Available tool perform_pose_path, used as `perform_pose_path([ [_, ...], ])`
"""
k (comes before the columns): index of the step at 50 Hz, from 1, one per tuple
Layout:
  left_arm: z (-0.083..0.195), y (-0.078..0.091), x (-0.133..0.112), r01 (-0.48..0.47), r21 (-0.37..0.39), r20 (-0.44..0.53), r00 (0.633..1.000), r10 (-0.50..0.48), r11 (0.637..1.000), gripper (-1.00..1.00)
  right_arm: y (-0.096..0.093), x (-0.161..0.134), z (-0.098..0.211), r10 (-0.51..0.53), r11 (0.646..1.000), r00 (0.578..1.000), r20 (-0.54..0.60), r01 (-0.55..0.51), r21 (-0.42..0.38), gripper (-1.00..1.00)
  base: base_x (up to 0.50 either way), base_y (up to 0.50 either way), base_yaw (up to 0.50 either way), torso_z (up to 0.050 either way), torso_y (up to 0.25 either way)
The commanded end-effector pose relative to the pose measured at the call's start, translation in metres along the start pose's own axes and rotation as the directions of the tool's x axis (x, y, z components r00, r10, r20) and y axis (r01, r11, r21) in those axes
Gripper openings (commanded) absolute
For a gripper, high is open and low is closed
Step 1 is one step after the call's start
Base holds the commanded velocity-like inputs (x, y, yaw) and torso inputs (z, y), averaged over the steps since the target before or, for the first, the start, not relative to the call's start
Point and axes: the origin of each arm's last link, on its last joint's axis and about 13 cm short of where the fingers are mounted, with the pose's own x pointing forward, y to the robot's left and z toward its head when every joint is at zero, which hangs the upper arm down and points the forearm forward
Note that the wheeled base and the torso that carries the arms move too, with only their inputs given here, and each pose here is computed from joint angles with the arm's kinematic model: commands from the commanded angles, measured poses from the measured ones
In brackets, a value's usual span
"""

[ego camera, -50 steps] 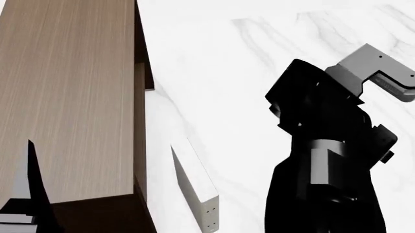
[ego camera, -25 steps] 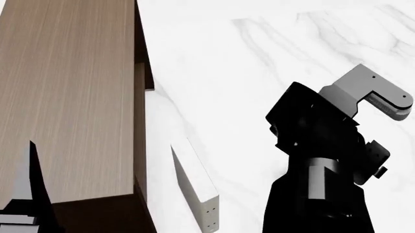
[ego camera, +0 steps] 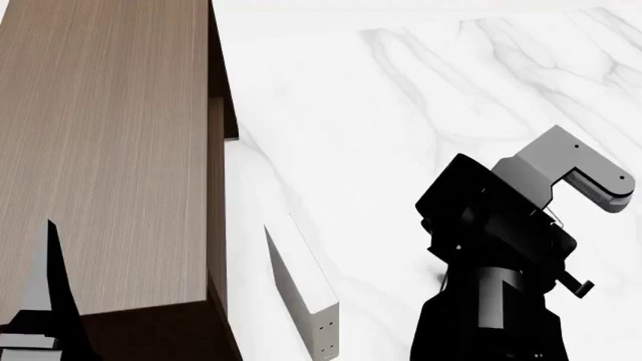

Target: Pick up the book in the middle and place it on the cabinet shelf.

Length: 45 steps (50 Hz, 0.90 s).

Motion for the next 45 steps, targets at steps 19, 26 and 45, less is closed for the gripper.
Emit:
perform_pose_path([
  [19,0.002,0.000,0.000,-0.001,-0.001,0.002,1.000,0.001,1.000,1.00,0.027,-0.049,0.053,0.378,0.898,0.848,0.372,-0.433,0.075,-1.00,0.00,0.00,0.00,0.000,0.000],
  [26,0.000,0.000,0.000,0.001,-0.002,-0.001,1.000,-0.001,1.000,1.00,0.032,-0.089,0.066,0.464,0.812,0.702,0.541,-0.580,0.057,-1.00,0.00,0.00,0.00,0.000,0.000],
  [45,0.000,0.000,0.000,0.001,-0.003,0.004,1.000,0.000,1.000,1.00,0.026,-0.150,0.076,0.644,0.136,0.183,0.743,-0.983,0.124,-1.00,0.00,0.00,0.00,0.000,0.001],
])
